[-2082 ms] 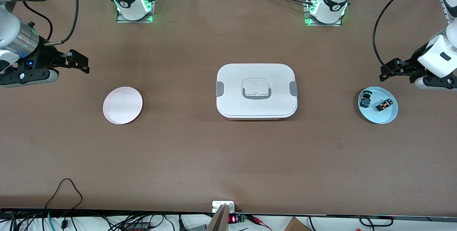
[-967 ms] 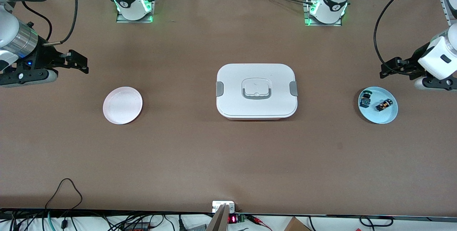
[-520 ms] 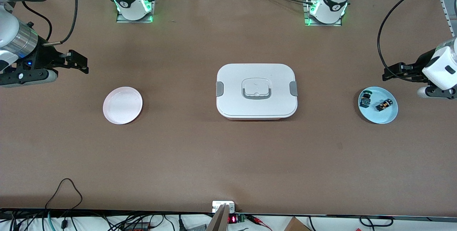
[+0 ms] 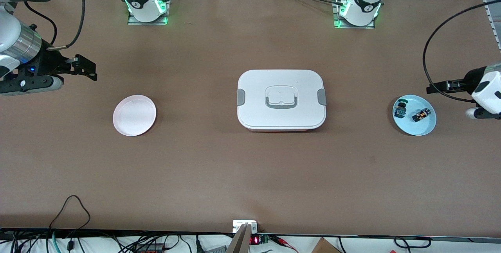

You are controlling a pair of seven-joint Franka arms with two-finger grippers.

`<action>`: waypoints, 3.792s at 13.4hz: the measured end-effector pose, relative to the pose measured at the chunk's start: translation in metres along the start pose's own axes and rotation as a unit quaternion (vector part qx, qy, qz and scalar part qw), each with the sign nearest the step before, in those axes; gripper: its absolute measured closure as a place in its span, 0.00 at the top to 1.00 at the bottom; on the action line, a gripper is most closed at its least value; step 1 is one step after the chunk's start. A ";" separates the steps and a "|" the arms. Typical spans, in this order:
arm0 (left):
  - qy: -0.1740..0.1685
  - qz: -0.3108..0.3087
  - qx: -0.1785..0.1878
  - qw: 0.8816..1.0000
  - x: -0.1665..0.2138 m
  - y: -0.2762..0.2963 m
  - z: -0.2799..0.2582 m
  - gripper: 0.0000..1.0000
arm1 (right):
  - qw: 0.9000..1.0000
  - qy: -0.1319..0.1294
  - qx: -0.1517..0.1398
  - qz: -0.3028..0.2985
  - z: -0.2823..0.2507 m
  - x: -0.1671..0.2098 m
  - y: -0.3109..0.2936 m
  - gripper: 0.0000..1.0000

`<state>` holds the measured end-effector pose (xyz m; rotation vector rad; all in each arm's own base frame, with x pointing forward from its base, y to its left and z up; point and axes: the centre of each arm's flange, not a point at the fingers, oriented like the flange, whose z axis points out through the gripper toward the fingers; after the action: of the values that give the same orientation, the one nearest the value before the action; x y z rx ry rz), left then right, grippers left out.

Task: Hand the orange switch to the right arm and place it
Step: 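Move the left gripper toward the light-blue plate, then lower the left gripper over the orange switch on the plate, then close the left gripper on the orange switch and lift it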

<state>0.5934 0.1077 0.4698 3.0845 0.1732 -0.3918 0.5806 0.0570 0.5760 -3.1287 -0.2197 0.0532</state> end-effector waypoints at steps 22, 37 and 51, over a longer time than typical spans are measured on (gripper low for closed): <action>0.151 -0.105 -0.022 0.983 0.020 -0.121 0.276 1.00 | 1.000 0.004 0.000 0.000 -0.001 0.001 0.000 1.00; 0.160 -0.083 -0.035 0.983 0.029 -0.109 0.271 1.00 | 0.999 0.045 -0.002 -0.002 -0.006 0.011 -0.001 1.00; 0.116 0.279 -0.010 0.953 0.024 -0.120 0.270 1.00 | 0.997 0.075 0.001 -0.007 -0.025 0.012 -0.006 1.00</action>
<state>0.5359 0.2187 0.2010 2.9638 -0.6695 -0.0029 0.5920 0.0641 0.6008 -3.1103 -0.2390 -0.1794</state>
